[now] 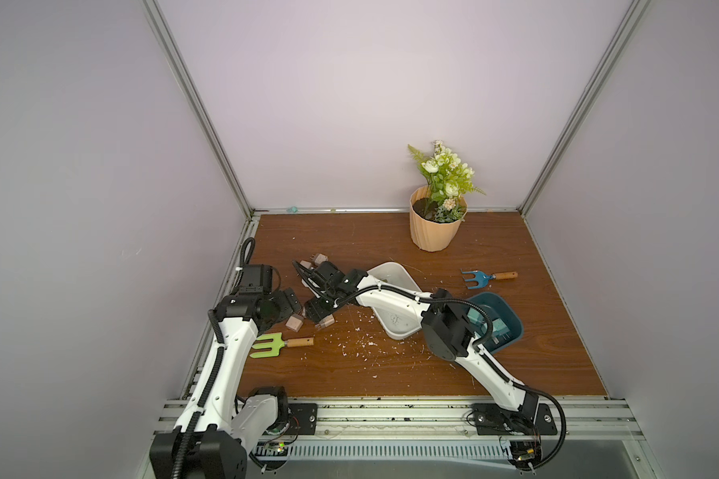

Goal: Place the plugs by color into the storage box
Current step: Adjust the plug at the center of the board, then pick up the plug from the center of the board, then place the plug in the storage box, then adjust the storage box at the center of the board, then pick up the plug from the center of the board.

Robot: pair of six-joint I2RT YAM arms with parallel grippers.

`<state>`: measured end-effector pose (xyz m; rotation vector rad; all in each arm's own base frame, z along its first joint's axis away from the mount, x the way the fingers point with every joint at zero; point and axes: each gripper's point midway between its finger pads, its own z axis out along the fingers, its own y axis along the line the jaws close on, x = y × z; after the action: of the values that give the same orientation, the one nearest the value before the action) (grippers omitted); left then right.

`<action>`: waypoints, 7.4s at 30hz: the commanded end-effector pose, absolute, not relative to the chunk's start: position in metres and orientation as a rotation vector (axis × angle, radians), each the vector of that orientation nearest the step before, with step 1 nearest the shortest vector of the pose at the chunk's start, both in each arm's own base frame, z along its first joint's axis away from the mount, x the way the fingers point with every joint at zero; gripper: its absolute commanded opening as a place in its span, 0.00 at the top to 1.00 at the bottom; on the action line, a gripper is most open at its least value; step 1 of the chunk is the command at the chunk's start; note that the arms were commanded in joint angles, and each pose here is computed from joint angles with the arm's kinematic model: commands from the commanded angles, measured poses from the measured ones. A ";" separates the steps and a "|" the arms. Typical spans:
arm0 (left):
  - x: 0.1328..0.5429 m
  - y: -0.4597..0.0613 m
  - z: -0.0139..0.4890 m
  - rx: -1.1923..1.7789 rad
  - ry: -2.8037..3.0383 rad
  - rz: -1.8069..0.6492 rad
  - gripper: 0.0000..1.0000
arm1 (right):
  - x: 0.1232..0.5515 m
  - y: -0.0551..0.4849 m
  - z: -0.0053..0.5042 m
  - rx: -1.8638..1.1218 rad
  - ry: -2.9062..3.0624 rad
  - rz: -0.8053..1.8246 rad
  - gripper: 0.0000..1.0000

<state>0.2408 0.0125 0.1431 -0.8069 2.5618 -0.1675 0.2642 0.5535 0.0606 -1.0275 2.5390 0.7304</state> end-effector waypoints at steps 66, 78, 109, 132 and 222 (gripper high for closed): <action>0.234 0.018 0.138 -0.810 2.593 -0.126 0.02 | 0.315 0.462 0.181 -0.921 2.380 0.440 0.54; 0.236 0.018 0.136 -0.817 2.596 -0.128 0.02 | 0.364 0.329 0.135 -0.645 2.552 0.276 0.54; 0.242 0.017 0.138 -0.802 2.600 -0.135 0.02 | 0.347 0.310 0.094 -0.617 2.664 0.153 0.23; 0.241 0.015 0.138 -0.808 2.590 -0.152 0.02 | 0.335 0.512 0.101 -0.873 2.499 0.441 0.13; 0.236 0.016 0.144 -0.804 2.587 -0.146 0.02 | 0.385 0.474 0.176 -0.767 2.324 0.488 0.51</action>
<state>0.2367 0.0100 0.1372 -0.7799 2.6075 -0.1684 0.3637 0.4981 0.0766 -0.9167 2.4520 0.4490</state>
